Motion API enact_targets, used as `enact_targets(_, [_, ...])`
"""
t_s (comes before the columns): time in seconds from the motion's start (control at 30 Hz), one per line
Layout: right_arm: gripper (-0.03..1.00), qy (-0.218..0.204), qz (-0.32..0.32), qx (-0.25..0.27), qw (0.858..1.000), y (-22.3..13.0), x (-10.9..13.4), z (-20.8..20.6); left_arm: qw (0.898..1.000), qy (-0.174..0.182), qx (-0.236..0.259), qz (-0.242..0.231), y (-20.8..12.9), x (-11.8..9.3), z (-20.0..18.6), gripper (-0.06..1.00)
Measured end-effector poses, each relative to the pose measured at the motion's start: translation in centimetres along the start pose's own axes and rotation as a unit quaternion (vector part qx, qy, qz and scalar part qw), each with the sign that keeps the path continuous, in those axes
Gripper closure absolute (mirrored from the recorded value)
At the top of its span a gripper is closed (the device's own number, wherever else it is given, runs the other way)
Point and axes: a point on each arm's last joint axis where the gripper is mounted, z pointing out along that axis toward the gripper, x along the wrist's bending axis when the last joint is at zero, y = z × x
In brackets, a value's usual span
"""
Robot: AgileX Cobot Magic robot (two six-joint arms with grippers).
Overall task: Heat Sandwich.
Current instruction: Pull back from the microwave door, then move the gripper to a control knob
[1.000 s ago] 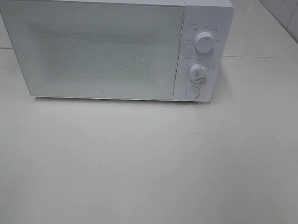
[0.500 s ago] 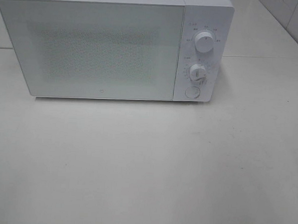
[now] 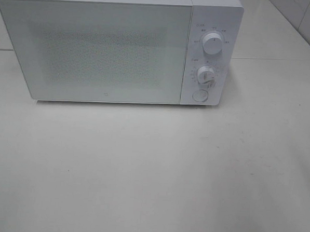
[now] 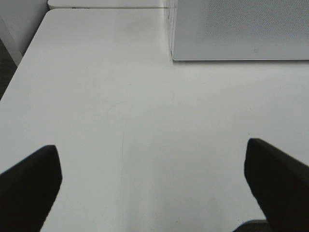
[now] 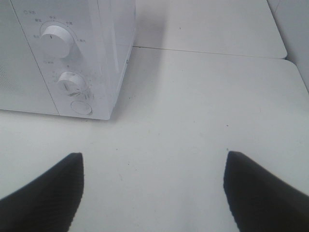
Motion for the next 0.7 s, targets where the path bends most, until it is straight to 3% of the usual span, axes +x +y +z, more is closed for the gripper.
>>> enact_targets(0.7, [0.2,0.015,-0.002,-0.027,1.0,0.8,0.5,8.3,1.0,0.0,0.0,0.0,0.0,0.0,0.0,-0.03])
